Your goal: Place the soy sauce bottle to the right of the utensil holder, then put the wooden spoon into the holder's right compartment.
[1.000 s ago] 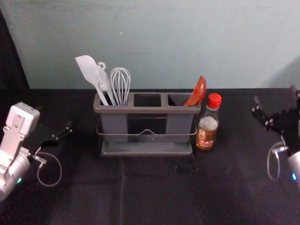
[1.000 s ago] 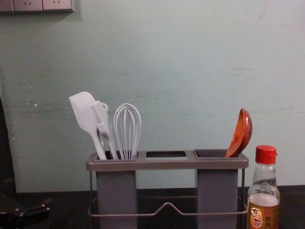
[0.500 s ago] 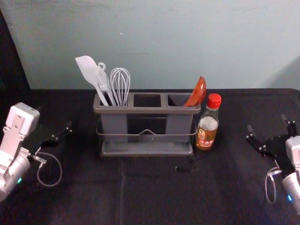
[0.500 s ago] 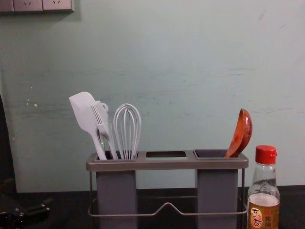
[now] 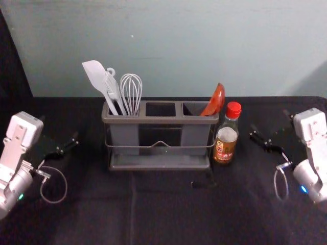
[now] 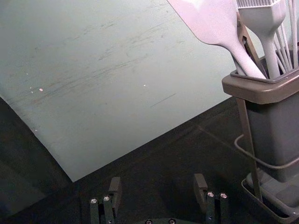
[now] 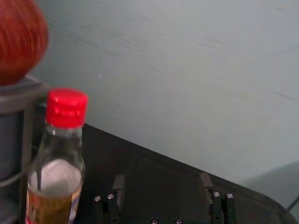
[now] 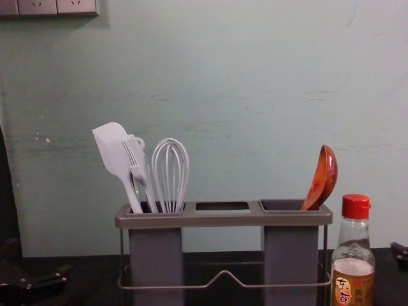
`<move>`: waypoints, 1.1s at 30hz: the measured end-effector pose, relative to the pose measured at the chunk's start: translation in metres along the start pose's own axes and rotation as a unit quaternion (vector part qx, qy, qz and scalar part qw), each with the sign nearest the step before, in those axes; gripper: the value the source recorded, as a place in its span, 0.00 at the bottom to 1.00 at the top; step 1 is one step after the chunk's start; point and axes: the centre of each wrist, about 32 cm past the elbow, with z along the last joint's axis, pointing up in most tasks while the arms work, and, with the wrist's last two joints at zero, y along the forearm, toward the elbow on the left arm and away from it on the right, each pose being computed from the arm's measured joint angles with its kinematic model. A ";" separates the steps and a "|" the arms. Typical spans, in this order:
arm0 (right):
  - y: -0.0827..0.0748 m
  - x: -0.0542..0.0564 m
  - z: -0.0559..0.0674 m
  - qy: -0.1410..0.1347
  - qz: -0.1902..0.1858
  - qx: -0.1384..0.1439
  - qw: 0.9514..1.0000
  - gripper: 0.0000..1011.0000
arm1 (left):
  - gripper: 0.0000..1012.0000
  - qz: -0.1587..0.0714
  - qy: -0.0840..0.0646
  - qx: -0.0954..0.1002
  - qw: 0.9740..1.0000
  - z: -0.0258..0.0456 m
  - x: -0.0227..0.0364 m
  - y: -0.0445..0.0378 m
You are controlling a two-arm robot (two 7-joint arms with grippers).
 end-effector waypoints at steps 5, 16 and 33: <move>0.007 0.001 0.004 0.000 0.006 0.000 1.000 0.99 | 1.00 0.000 0.000 0.000 1.000 0.0000 0.0000 0.0000; 0.006 0.000 0.003 0.001 0.005 -0.001 1.000 0.99 | 1.00 0.000 0.000 0.000 1.000 0.0000 0.0000 0.0000; 0.004 0.000 0.002 0.001 0.004 0.000 1.000 0.99 | 1.00 0.000 0.000 0.000 1.000 0.0000 0.0000 0.0000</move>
